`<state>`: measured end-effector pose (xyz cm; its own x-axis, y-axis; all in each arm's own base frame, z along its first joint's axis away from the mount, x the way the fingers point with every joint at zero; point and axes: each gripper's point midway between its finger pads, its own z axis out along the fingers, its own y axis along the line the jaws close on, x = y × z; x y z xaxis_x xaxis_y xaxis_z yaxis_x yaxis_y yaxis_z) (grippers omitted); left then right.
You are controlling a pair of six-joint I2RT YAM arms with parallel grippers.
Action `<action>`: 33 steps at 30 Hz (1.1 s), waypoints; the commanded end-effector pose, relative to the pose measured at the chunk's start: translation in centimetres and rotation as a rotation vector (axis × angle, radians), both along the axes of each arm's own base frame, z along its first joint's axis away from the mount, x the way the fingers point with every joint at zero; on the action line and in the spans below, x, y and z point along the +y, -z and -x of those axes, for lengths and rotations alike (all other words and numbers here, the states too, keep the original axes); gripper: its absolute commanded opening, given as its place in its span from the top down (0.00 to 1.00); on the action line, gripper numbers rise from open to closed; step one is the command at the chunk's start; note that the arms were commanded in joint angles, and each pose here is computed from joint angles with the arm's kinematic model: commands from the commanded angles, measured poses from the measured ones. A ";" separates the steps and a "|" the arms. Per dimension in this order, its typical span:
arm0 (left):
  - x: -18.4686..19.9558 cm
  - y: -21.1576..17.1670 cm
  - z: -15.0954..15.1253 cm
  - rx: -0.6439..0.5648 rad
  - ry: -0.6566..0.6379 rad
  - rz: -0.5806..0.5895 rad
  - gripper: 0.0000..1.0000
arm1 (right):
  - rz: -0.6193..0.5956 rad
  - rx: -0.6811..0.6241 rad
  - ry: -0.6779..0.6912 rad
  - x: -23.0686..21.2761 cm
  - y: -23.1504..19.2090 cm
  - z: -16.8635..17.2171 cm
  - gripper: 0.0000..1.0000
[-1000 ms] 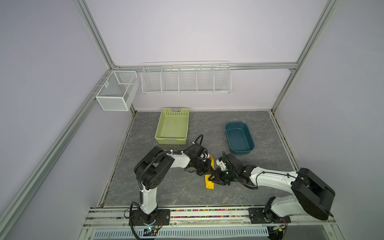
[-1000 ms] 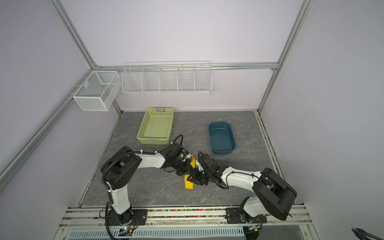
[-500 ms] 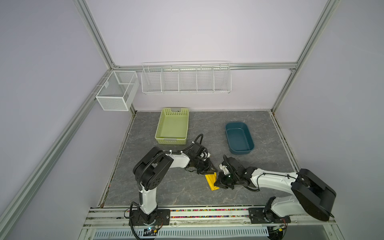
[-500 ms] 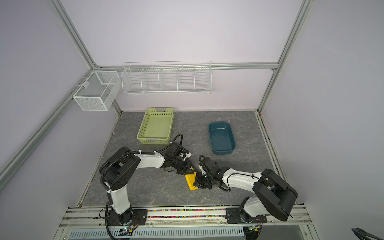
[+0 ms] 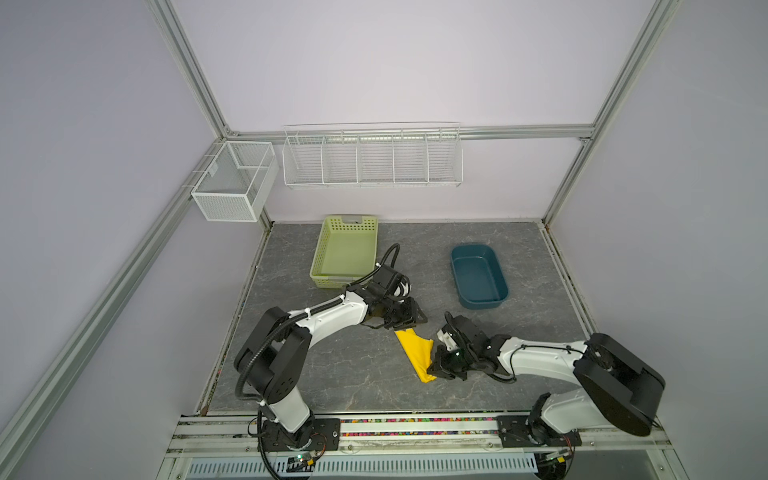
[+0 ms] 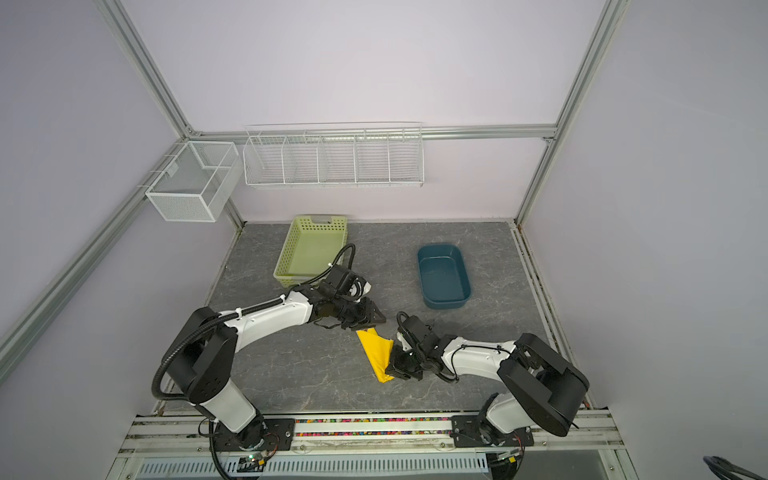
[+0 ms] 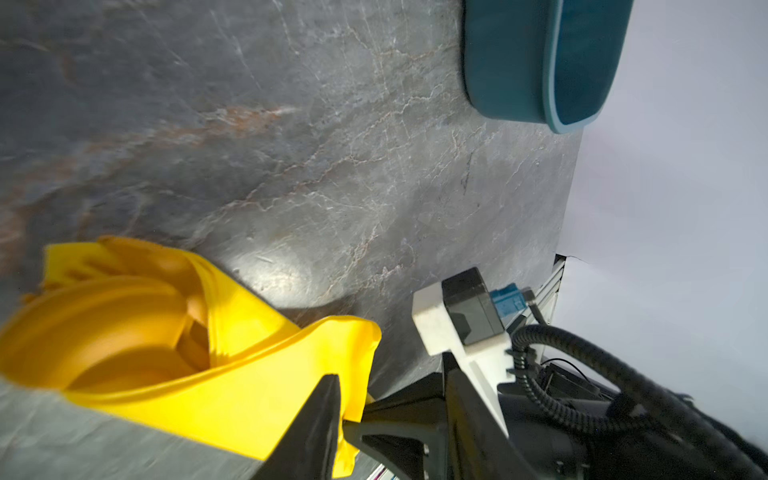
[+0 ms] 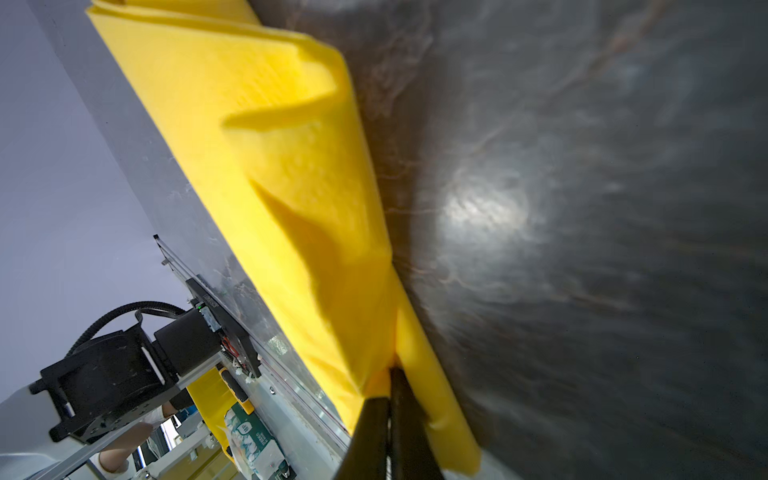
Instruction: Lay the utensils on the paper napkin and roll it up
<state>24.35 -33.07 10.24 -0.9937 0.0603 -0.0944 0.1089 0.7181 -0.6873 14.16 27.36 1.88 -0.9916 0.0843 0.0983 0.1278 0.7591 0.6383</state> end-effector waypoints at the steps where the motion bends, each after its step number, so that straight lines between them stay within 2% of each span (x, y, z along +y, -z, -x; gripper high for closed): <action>1: 3.5 2.0 1.2 0.022 -0.052 -0.159 0.56 | 0.112 0.067 0.025 -2.1 2.7 1.4 0.94; 5: 4.7 2.6 2.5 0.047 -0.125 -0.129 0.55 | 0.090 0.077 0.054 -1.7 2.7 1.1 0.94; 9: 4.1 3.9 3.6 0.115 -0.156 -0.039 0.55 | 0.052 0.099 0.109 -1.0 3.1 0.7 0.94; 14: 3.8 5.4 4.2 0.148 -0.171 -0.012 0.55 | 0.026 0.111 0.130 -0.3 3.5 0.5 0.94; 17: 2.9 4.9 4.0 0.141 -0.162 0.029 0.57 | 0.025 0.119 0.126 -0.1 3.8 0.7 0.94; 27: 1.8 1.6 2.6 0.059 -0.157 0.064 0.57 | 0.036 0.118 0.134 -0.4 3.9 0.7 0.94; 33: 0.5 4.0 3.1 0.119 -0.117 0.059 0.74 | 0.042 0.108 0.125 -0.2 3.5 0.5 0.94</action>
<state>21.21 -31.57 6.70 -0.9972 -0.0747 0.0051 -0.0553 0.6894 -0.7222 15.25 30.17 1.87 -0.9846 0.1260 0.1208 0.1742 0.6603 0.7305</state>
